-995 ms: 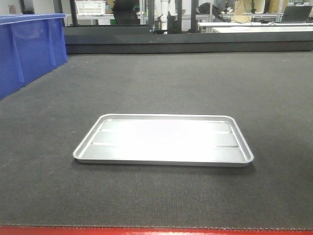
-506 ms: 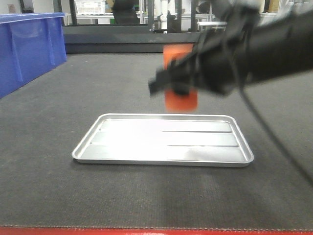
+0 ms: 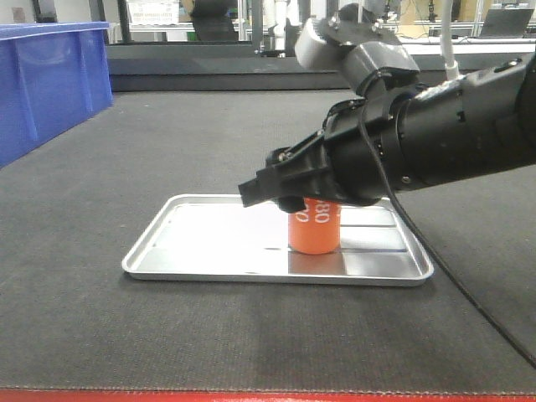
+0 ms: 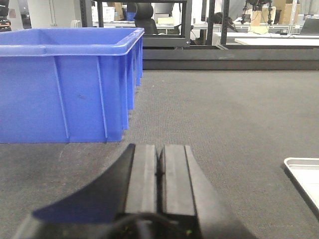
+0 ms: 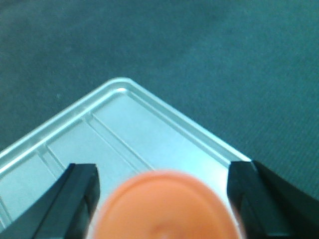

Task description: Grab orange capacitor from left shelf to right conveyor

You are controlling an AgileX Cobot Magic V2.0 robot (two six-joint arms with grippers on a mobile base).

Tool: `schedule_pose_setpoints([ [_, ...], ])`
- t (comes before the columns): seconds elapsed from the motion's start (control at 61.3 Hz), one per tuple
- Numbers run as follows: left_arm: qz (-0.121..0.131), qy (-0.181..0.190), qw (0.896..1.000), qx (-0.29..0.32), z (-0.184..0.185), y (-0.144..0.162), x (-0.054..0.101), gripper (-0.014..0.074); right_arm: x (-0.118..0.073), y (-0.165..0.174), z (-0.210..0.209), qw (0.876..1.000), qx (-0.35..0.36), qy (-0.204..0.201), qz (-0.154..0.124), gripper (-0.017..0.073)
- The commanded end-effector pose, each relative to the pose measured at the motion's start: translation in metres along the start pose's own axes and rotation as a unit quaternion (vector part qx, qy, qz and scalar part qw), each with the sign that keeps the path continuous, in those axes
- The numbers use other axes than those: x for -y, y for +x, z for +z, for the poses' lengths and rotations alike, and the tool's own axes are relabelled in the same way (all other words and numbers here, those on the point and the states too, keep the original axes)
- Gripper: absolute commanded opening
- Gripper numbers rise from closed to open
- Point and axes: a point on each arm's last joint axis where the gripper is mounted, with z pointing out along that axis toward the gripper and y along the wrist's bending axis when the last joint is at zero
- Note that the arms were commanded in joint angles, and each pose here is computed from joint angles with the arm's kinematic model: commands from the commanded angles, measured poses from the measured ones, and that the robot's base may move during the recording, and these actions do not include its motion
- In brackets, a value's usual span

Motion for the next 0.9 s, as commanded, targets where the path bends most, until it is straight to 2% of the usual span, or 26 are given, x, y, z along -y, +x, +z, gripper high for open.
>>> schedule_pose_setpoints([
  [0.0,-0.003,0.001,0.999,0.044,0.000,-0.010,0.000,-0.0105,-0.003,-0.028,-0.006,0.997,0.076,-0.015,-0.005,0.0638],
  [0.326,-0.003,0.001,0.999,0.044,0.000,-0.010,0.000,-0.0105,-0.012,-0.064,-0.036,0.989,0.146,-0.022,-0.019,0.0638],
  [0.555,-0.003,0.001,0.999,0.044,0.000,-0.010,0.000,-0.0105,-0.017,-0.089,-0.082,0.990,0.138,0.017,-0.032,0.0613],
  [0.636,-0.003,0.001,0.999,0.044,0.000,-0.010,0.000,-0.0105,-0.018,-0.098,-0.105,0.990,0.135,0.036,-0.035,0.0478],
  [0.767,-0.003,0.001,0.999,0.044,0.000,-0.010,0.000,-0.0105,-0.023,-0.109,-0.152,0.987,0.139,0.068,-0.037,0.0033],
  [0.832,-0.003,0.001,0.999,0.044,0.000,-0.010,0.000,-0.0105,-0.025,-0.112,-0.174,0.986,0.145,0.081,-0.036,0.0074],
  [0.881,-0.003,0.001,0.999,0.044,0.000,-0.010,0.000,-0.0105,-0.026,-0.113,-0.192,0.984,0.148,0.091,-0.035,0.0056],
])
